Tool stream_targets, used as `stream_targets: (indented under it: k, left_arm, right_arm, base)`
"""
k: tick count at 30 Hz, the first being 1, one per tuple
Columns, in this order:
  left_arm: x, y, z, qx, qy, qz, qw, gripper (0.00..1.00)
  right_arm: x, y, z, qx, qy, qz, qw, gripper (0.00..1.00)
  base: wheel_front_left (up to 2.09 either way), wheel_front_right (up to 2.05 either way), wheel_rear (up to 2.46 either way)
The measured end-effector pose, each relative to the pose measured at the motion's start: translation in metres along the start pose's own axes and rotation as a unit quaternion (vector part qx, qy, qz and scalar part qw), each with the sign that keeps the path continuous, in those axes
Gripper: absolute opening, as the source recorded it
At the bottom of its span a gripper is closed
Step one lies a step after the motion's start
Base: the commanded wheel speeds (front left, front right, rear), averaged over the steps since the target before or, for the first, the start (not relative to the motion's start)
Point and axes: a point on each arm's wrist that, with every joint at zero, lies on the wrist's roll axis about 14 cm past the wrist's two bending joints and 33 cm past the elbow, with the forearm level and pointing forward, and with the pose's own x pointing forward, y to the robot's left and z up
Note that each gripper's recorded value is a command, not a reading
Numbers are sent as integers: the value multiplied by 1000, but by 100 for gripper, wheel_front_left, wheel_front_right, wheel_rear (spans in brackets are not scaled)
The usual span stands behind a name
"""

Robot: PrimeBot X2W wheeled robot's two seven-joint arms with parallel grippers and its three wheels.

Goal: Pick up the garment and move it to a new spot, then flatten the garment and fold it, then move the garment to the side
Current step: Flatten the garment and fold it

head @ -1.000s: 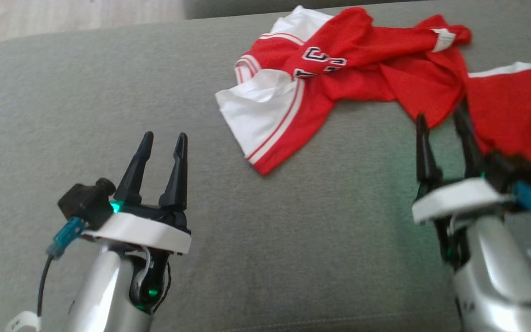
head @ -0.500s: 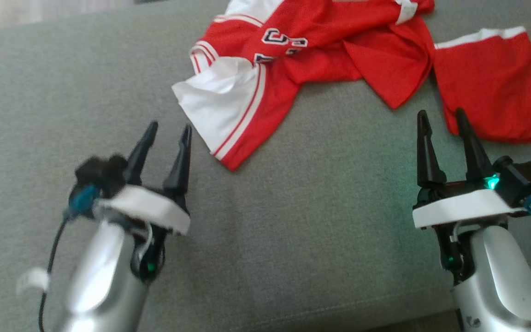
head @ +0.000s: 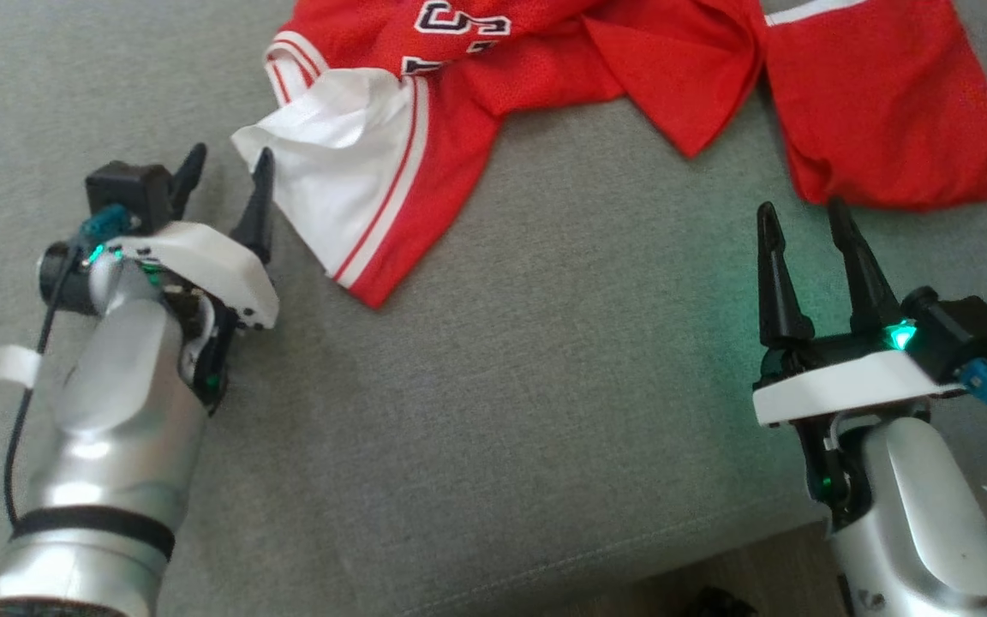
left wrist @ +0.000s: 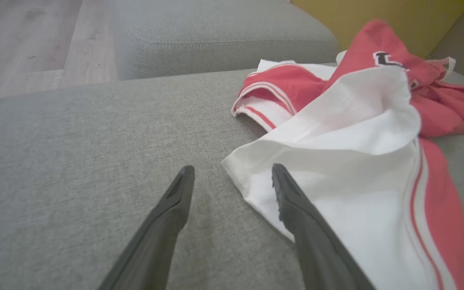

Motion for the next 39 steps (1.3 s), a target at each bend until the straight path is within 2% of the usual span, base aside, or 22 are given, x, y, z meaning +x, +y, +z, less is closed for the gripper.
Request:
stream_targets:
  k: [4, 11, 12, 13, 19, 22, 29, 39]
  left_arm:
    - [9, -2, -14, 6, 27, -8, 1000, 100]
    - [20, -8, -14, 8, 34, -20, 999, 100]
    - [20, -8, -14, 8, 34, -20, 999, 80]
    - [20, -11, -15, 11, 35, -25, 999, 0]
    - [17, -34, -11, 8, 29, -58, 998, 0]
    - [15, -37, 1, -16, 8, -59, 998, 0]
    - [6, 3, 84, -18, -114, -23, 993, 0]
    - [-32, 35, 166, 2, -242, 21, 970, 0]
  right_arm:
    - [-3, -8, -3, 1, 4, -13, 1000, 100]
    - [-6, -14, -7, 0, 8, -22, 1000, 100]
    - [-6, -14, -7, 0, 8, -22, 1000, 100]
    - [-6, -14, -7, 0, 9, -22, 1000, 100]
    - [-6, -15, -7, 2, 9, -23, 1000, 100]
    - [-6, -15, -5, 3, 7, -23, 1000, 100]
    - [-3, -9, 5, 5, -10, -15, 1000, 100]
    - [-2, 1, 10, 14, -20, -1, 1000, 100]
  base:
    - [0, 0, 0]
    - [0, 0, 0]
    - [0, 0, 0]
    - [0, 0, 0]
    - [0, 0, 0]
    - [0, 0, 0]
    - [0, 0, 0]
    - [0, 0, 0]
